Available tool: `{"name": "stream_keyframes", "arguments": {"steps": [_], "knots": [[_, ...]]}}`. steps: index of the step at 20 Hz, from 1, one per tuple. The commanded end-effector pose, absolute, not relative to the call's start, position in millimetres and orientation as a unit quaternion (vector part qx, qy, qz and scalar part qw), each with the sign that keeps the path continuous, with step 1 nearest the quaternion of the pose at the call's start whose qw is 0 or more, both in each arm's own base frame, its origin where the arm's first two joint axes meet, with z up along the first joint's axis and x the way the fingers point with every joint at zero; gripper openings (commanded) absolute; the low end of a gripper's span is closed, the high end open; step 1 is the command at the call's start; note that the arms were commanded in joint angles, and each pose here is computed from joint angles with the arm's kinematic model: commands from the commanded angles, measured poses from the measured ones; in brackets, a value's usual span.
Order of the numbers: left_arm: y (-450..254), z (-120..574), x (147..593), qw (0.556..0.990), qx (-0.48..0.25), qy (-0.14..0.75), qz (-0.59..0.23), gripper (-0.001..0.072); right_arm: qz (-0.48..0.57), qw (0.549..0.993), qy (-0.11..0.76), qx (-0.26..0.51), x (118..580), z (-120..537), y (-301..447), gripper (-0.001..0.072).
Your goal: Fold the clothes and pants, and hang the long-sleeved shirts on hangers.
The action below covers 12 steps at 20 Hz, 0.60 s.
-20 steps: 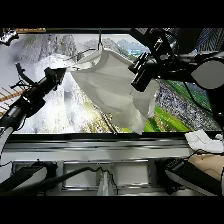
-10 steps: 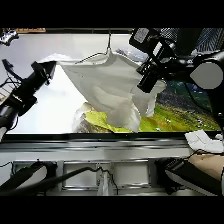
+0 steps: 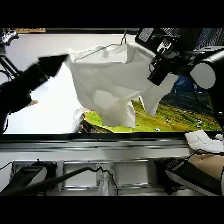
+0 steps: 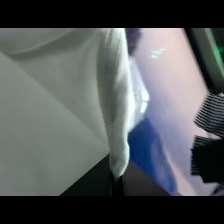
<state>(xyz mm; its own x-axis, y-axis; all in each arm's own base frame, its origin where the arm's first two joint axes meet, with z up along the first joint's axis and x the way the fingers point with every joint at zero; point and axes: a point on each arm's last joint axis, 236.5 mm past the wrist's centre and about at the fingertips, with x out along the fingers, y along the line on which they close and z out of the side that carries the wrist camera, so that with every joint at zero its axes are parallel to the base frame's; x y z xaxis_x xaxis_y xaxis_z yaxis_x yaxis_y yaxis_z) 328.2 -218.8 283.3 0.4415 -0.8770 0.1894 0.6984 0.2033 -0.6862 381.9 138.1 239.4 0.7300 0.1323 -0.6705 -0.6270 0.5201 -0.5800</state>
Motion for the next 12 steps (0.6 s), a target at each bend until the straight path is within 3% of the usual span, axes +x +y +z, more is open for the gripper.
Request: {"name": "stream_keyframes", "arguments": {"steps": [1,2,3,7,12], "knots": [[-275,259,269,0.737,-0.271,0.179,-0.593,0.0111,0.201,0.836,0.271,-0.433,388,257,129,0.0016],[-284,262,258,0.728,-0.264,0.174,-0.608,0.0379,0.194,0.837,0.271,-0.434,388,261,125,0.0016],[-290,267,251,0.719,-0.266,0.169,-0.619,0.0536,0.178,0.840,0.271,-0.436,390,267,118,0.0017],[-301,272,233,0.695,-0.271,0.173,-0.644,0.0536,0.068,0.869,0.263,-0.414,407,298,63,0.0018],[-303,267,219,0.678,-0.255,0.182,-0.665,0.0492,-0.089,0.920,0.262,-0.279,414,327,-35,0.0018]]}}
